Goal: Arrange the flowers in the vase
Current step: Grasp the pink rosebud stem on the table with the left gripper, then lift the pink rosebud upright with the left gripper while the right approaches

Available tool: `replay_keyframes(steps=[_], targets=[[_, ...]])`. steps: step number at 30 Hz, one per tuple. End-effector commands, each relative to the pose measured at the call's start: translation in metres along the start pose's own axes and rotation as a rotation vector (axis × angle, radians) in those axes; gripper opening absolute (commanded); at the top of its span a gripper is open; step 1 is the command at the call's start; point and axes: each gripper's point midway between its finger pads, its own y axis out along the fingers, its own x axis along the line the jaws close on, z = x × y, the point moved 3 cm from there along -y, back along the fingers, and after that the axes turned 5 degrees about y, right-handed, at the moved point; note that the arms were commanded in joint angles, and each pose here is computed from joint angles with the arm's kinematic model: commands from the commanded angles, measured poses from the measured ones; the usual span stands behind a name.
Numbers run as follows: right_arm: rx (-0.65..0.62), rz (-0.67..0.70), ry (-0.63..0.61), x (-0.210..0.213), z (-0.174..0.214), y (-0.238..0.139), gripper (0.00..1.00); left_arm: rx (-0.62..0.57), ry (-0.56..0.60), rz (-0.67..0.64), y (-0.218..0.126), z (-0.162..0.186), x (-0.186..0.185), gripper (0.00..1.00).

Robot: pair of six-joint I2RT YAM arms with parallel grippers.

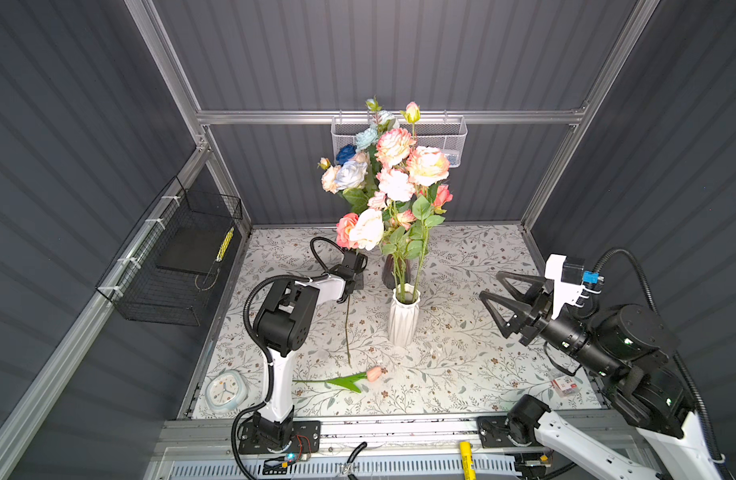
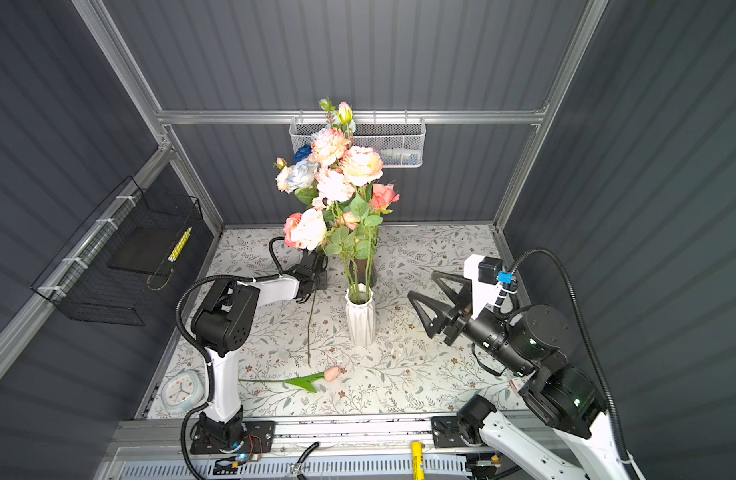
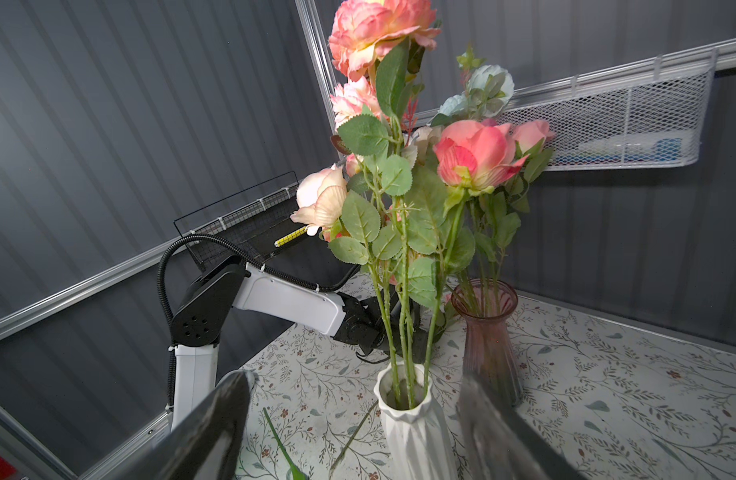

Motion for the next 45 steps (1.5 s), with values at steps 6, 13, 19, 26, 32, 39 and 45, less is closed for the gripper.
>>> replay_keyframes(steps=[6,13,19,26,32,39,45], targets=[[-0.01,-0.003,-0.009,0.001,-0.001,-0.002,0.8,0.054,0.018,-0.1,-0.006,0.021,0.021,0.0],[-0.015,-0.008,-0.004,0.002,-0.003,-0.002,0.8,-0.042,-0.079,-0.154,-0.039,-0.009,0.058,0.0],[-0.013,-0.005,0.001,0.001,-0.003,-0.001,0.8,-0.184,-0.159,-0.161,-0.101,-0.033,0.077,0.0],[-0.049,-0.019,0.002,0.004,-0.01,0.001,0.81,-0.353,-0.277,-0.104,-0.196,-0.049,0.099,0.0],[-0.047,-0.068,0.004,0.01,-0.012,0.005,0.81,-0.509,-0.342,0.036,-0.292,-0.056,0.112,0.0],[0.006,-0.203,0.016,0.028,-0.009,0.019,0.81,-0.654,-0.34,0.287,-0.395,-0.053,0.112,0.0],[0.113,-0.371,0.067,0.049,-0.001,0.043,0.74,-0.74,-0.234,0.545,-0.461,-0.049,0.094,0.0]])
